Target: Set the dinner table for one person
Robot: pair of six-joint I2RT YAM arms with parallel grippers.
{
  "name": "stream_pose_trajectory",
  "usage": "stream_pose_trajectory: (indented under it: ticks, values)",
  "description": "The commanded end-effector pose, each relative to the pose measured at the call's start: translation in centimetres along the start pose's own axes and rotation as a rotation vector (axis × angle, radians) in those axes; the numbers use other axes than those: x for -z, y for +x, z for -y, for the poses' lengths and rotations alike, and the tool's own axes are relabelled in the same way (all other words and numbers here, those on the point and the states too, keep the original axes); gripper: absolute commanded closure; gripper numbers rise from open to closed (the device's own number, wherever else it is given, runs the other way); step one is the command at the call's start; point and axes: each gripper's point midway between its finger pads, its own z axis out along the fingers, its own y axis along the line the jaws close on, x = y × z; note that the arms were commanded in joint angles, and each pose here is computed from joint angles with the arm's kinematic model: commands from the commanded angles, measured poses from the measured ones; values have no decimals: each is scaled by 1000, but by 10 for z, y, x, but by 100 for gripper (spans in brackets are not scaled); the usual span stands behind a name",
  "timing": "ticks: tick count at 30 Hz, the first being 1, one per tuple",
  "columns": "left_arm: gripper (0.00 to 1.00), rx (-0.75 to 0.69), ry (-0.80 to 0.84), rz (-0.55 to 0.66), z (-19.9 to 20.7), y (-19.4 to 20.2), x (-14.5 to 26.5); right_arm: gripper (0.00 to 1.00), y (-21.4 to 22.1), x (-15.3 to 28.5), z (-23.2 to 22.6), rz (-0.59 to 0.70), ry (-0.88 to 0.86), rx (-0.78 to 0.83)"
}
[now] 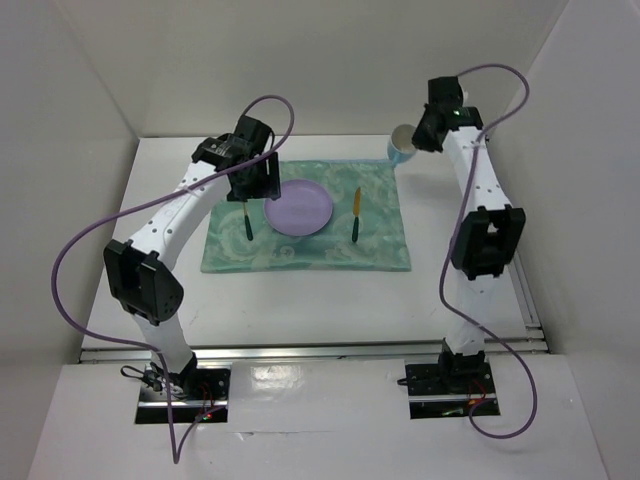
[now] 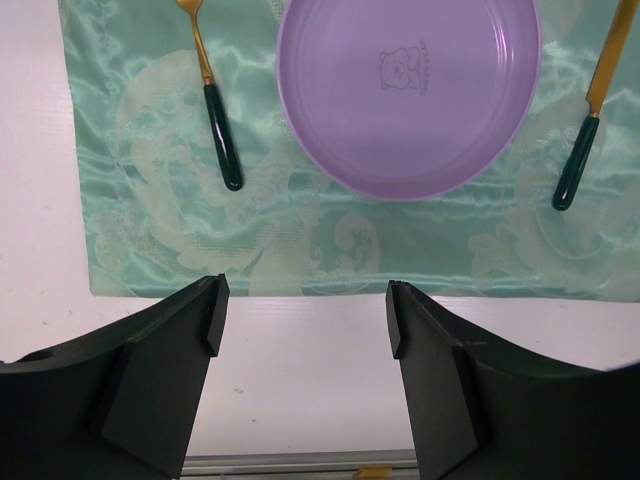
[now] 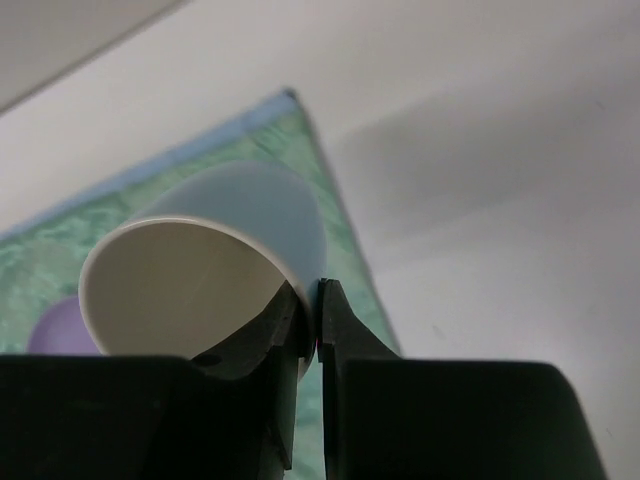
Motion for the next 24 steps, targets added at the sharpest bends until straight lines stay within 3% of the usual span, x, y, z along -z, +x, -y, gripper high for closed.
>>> stream_pose_trajectory:
  ticks: [1, 10, 24]
  values:
    - [18, 58, 37, 59, 0, -9, 26, 100, -4, -16, -39, -15, -53, 45]
    - [20, 56, 25, 34, -5, 9, 25, 100, 11, -59, -85, -18, -162, 49]
    - [20, 47, 5, -3, -11, 23, 17, 100, 37, -94, -78, -46, -83, 72]
